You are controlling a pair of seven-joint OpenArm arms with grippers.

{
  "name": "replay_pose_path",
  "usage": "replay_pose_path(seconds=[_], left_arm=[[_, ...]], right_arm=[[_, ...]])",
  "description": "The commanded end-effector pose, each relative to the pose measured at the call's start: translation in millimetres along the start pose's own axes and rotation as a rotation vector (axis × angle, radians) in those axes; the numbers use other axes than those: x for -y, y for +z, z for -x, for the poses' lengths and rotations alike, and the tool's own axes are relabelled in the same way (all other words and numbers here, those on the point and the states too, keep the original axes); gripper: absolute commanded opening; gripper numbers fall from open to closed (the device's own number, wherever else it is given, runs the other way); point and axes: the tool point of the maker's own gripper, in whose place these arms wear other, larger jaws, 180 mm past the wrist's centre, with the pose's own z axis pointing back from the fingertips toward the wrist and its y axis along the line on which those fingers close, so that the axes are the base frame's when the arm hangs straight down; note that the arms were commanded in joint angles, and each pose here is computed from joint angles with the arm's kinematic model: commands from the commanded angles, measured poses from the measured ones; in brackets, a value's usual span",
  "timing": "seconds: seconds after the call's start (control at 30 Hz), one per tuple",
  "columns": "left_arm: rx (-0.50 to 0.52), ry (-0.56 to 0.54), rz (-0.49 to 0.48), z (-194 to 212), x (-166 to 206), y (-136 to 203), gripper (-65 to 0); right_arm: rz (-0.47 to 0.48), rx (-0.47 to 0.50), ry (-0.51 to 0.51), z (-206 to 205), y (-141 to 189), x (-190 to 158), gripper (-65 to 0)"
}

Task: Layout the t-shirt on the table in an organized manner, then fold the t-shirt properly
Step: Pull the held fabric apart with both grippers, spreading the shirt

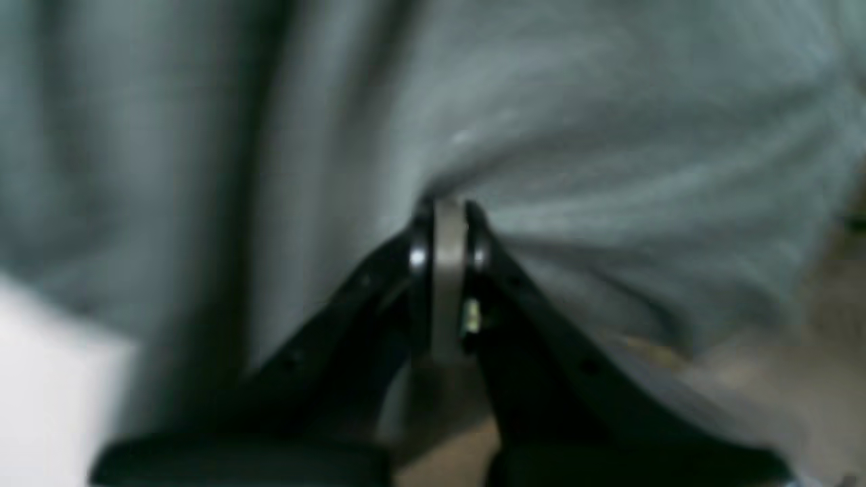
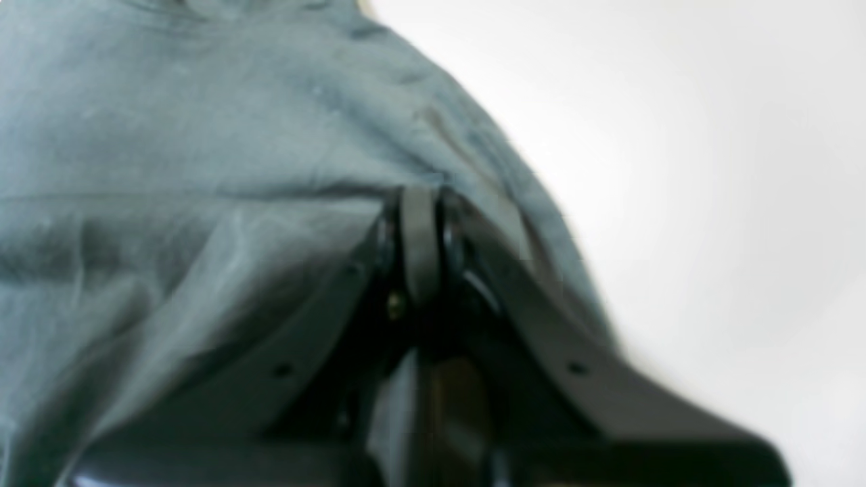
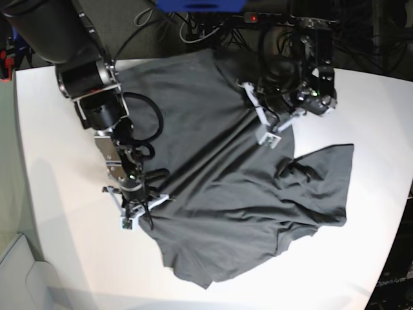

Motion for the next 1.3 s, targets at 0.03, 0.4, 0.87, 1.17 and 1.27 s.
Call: replay_pose_path(seconds=[0.03,0.4,0.87,1.17,1.27], left_arm=[[-0.142,0.022,-0.213,34.9,-62.4,15.8,-64.6],[-0.09,0.191,-0.447,59.5,-179.1,73.8,-64.6],[0.052,0.283,-0.503,16.9,-239.1,83.9,-64.6],[0.153,0.335,-0.588,-2.3,-275.5,131.6,-64.6],[0.222,0.354,-0.637,-11.5,-283.3,158.9,-64.6]], right_arm=[[0.055,-0.159,-0.015,38.1,4.2,18.1,-65.0],[0.024,-0.387,-0.026,115.8,35.8,9.9,-65.0],[-0.319,-0.412,0.042,145.3,139.4,-108.5,-65.0],[-0.45,-0.364,0.133,134.4,157.0,-155.0,-65.0],[-0.458,-0.288,0.143,102.3,151.0,-154.9,-65.0]])
